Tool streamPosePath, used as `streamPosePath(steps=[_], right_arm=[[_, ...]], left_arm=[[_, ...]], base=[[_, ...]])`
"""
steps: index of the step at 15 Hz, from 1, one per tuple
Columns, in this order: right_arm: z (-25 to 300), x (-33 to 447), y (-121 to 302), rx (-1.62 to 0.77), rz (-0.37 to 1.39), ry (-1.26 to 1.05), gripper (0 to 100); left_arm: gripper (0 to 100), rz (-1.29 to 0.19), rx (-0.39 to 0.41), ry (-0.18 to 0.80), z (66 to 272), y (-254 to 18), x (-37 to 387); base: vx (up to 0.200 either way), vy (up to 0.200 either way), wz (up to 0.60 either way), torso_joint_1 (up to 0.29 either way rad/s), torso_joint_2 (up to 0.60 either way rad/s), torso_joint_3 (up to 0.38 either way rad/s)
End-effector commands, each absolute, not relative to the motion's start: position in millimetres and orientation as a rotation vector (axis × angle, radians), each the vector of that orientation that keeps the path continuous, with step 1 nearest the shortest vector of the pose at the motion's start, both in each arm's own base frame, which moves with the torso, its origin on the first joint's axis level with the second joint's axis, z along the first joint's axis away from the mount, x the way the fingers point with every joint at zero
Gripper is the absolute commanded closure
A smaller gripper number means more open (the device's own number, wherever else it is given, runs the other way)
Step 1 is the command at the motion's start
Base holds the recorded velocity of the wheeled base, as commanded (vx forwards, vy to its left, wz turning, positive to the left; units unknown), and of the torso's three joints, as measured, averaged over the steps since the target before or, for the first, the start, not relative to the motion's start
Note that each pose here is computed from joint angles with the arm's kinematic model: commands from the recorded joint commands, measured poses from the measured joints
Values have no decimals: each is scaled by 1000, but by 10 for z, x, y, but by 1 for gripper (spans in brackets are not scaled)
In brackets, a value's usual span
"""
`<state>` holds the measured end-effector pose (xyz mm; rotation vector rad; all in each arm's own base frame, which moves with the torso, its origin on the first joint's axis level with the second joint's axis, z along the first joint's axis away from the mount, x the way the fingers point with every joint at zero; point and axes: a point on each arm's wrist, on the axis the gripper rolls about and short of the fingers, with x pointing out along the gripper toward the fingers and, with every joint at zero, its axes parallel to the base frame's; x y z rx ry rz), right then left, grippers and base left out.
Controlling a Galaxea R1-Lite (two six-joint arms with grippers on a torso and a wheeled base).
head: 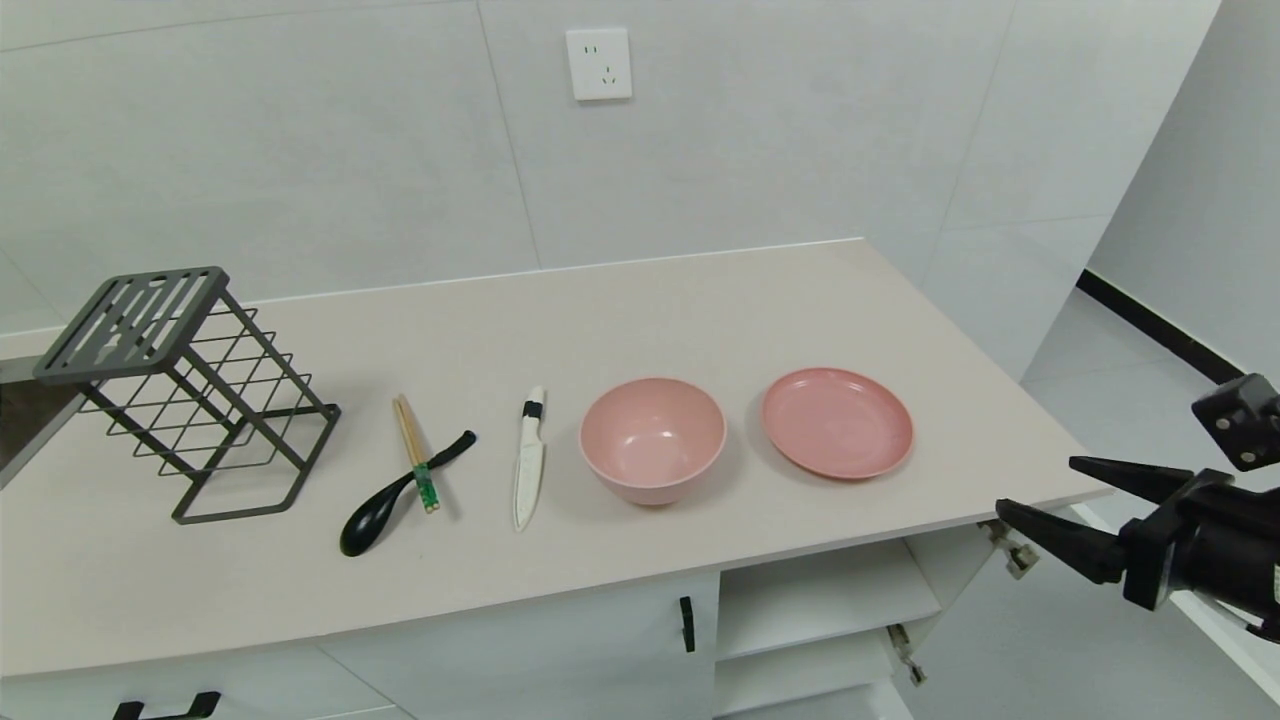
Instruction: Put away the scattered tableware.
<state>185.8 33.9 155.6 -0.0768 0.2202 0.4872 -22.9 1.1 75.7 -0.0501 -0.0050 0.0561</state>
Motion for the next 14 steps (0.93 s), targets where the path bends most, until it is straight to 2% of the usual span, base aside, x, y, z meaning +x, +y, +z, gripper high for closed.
streamPosePath(steps=[1,6,14], right_arm=[[1503,2053,366,-74,487,259,0],[1531,2529,417,-48,454,271,0],[1284,3234,567,-49,459,318,0]], left_arm=[[0,57,-51,-5,758,11,-228],[0,57,-51,-5,758,11,-228],[0,57,-54,-5,758,11,-228]], base=[[0,0,0,0,0,0],[0,0,0,0,0,0],[0,0,0,0,0,0]])
